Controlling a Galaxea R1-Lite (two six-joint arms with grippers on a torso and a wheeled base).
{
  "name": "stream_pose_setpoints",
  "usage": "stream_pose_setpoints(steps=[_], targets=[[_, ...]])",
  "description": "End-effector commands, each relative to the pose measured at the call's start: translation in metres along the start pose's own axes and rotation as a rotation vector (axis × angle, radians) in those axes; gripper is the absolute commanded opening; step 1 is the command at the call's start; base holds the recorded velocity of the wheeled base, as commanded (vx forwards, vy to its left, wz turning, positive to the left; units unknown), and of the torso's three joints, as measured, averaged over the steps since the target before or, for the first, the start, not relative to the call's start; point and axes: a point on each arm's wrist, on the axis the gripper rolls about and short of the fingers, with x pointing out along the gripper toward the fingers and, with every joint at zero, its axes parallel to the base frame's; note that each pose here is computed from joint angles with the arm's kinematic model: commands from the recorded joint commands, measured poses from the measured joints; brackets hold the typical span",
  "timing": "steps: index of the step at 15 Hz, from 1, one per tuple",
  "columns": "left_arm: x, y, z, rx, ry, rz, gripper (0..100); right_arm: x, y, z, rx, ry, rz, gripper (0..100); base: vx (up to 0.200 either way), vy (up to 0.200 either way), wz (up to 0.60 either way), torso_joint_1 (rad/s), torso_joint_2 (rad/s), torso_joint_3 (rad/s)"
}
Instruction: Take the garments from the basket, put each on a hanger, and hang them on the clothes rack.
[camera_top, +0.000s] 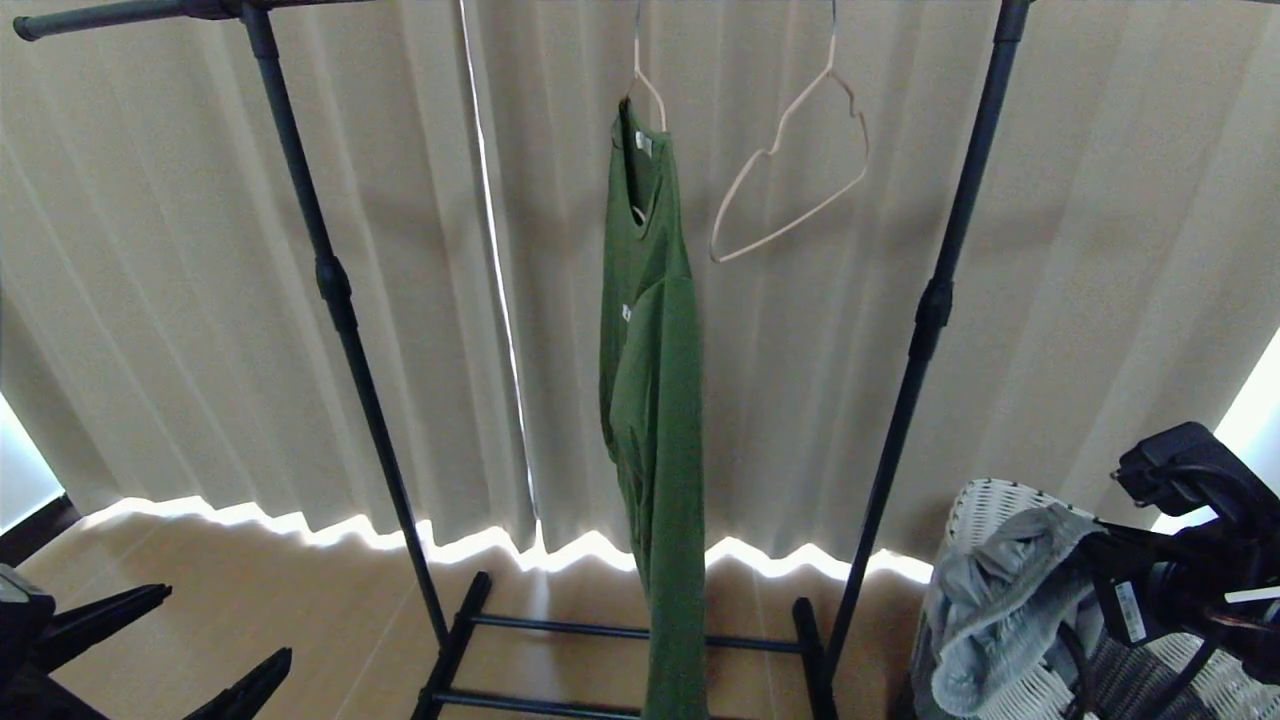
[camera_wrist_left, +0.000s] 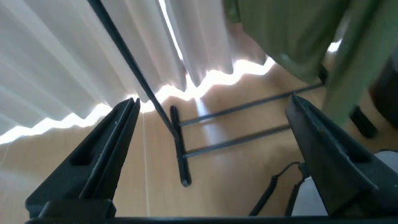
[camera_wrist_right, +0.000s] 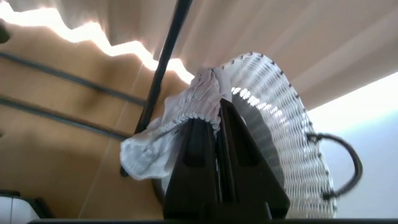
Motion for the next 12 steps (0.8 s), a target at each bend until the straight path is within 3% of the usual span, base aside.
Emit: stream_pose_setpoints(steps=[1,3,6,7,8,12], targets=[[-0.003,-0.002,0.003,0.046,-0.031,-0.018,100,-0.001,0.002,0.004,-0.005,-0.019,0.014,0,0.000,0.000,0.00,0.000,0.00,0.000],[-0.007,-0.006,0.006,0.092,-0.077,-0.057,100,-0.002,0.008,0.012,-0.014,-0.057,0.059,0,0.000,0.000,0.00,0.000,0.00,0.000],[-0.003,-0.019,0.023,0.182,-0.138,-0.233,100,-0.007,0.024,0.046,-0.039,-0.208,0.318,0,0.000,0.000,0.00,0.000,0.00,0.000],[-0.003,-0.019,0.023,0.182,-0.138,-0.233,100,-0.007,0.024,0.046,-0.039,-0.208,0.318,0,0.000,0.000,0.00,0.000,0.00,0.000],[0.013,-0.027,0.046,0.208,-0.138,-0.310,100,-0.011,0.035,0.067,-0.016,-0.280,0.414,0,0.000,0.000,0.00,0.000,0.00,0.000],[0.065,-0.061,0.073,0.241,-0.049,-0.456,100,-0.029,0.054,0.094,0.063,-0.370,0.539,0,0.000,0.000,0.00,0.000,0.00,0.000]])
